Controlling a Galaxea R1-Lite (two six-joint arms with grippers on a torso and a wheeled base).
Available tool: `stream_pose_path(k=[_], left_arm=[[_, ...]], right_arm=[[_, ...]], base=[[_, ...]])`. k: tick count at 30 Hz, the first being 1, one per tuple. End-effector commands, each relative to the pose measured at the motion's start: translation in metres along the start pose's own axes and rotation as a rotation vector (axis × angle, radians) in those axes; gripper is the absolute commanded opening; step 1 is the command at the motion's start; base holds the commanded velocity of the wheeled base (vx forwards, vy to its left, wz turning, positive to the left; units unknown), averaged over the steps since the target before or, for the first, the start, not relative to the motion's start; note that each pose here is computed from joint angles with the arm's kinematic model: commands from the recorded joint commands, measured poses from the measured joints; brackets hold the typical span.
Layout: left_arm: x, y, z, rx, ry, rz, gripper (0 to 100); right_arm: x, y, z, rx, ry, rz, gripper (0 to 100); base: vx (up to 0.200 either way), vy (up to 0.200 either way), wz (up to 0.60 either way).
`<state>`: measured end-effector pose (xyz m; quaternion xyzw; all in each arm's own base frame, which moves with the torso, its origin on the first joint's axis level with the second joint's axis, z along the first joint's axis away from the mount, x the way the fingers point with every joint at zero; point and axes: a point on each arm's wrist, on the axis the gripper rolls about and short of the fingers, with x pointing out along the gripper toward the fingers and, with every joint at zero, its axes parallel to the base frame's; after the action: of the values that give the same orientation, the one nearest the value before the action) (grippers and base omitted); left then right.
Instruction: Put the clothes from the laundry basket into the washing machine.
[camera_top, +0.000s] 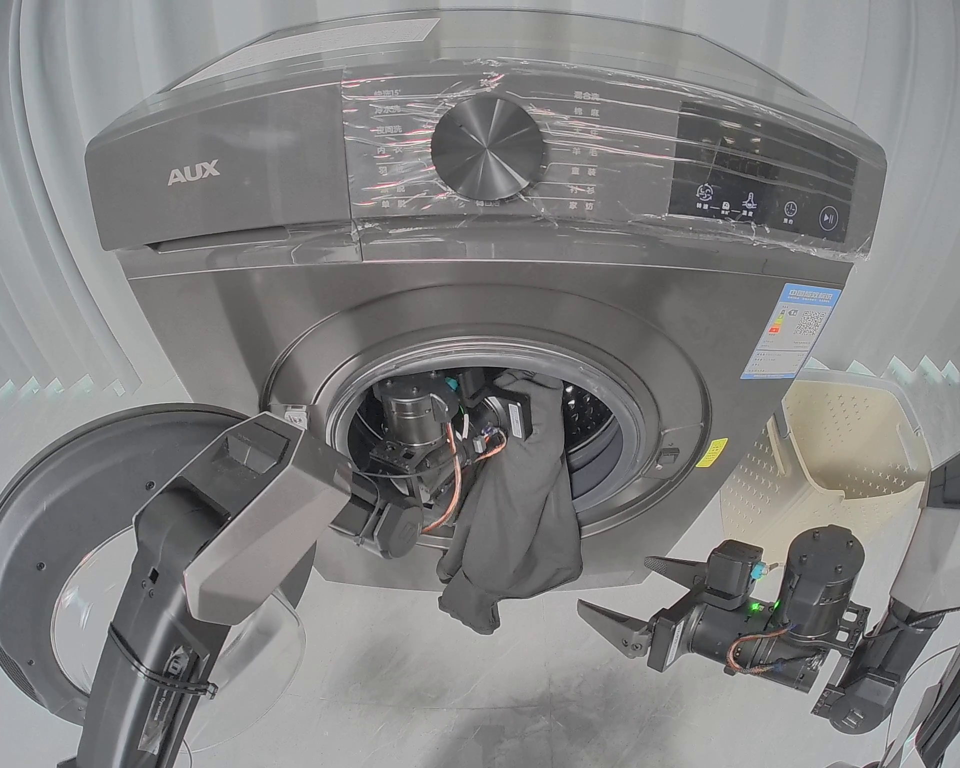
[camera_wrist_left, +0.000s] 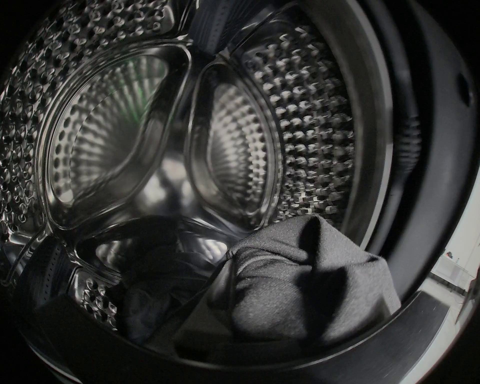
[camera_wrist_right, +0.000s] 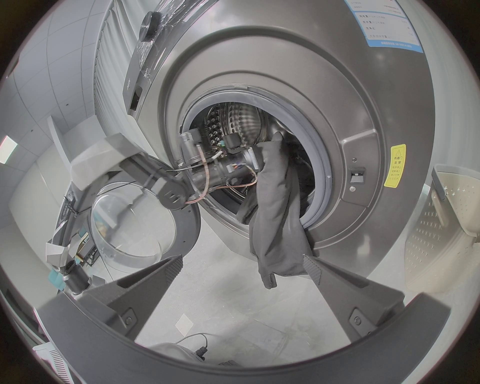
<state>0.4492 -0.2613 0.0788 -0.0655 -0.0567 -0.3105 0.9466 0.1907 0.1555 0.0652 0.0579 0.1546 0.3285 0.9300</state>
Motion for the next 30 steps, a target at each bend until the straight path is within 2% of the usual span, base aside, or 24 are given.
stream_pose_path(k=[1,3,4,8,12,18,19,22,23,24,25,27,30], left_arm=[[0.03,0.032,-0.057,0.017,0.114,0.108,0],[0.03,0.032,-0.057,0.017,0.114,0.108,0],[0.028,0.041,-0.061,0.014,0.174,0.139,0],[0.027,0.05,-0.06,0.016,0.168,0.176,0],[0.026,0.054,-0.055,0.021,0.141,0.21,0],[0.026,0.055,-0.054,0.014,0.136,0.23,0],[0.027,0.054,-0.052,0.012,0.134,0.232,100],[0.028,0.051,-0.041,0.002,0.12,0.247,100],[0.027,0.047,-0.028,-0.019,0.112,0.254,100],[0.023,0.045,-0.021,-0.033,0.138,0.255,100],[0.023,0.045,-0.021,-0.033,0.138,0.255,100],[0.006,0.039,-0.003,-0.055,0.227,0.26,100],[-0.008,0.037,0.004,-0.059,0.284,0.267,100]], right_arm=[[0.001,-0.001,0.0,0.001,-0.002,-0.004,100],[0.001,-0.001,0.0,0.001,-0.002,-0.004,100],[0.001,-0.002,0.0,0.002,-0.002,-0.006,100],[0.001,-0.001,-0.001,0.001,0.003,-0.003,100],[0.002,0.0,-0.001,0.0,0.006,0.001,100],[0.001,-0.001,-0.002,0.001,0.008,-0.005,100],[0.001,-0.001,-0.002,0.001,0.008,-0.005,100],[0.0,-0.001,-0.002,0.001,0.009,-0.005,100],[0.0,-0.001,-0.002,0.001,0.009,-0.005,100],[0.0,-0.001,-0.002,0.001,0.009,-0.005,100],[0.0,-0.001,-0.002,0.001,0.009,-0.005,100],[0.0,-0.002,-0.002,0.002,0.009,-0.007,100],[0.0,-0.001,-0.002,0.001,0.011,-0.006,100]], base=[[0.0,0.0,0.0],[0.0,0.0,0.0],[0.0,0.0,0.0],[0.0,0.0,0.0],[0.0,0.0,0.0],[0.0,0.0,0.0],[0.0,0.0,0.0],[0.0,0.0,0.0],[0.0,0.0,0.0],[0.0,0.0,0.0],[0.0,0.0,0.0],[0.0,0.0,0.0],[0.0,0.0,0.0]])
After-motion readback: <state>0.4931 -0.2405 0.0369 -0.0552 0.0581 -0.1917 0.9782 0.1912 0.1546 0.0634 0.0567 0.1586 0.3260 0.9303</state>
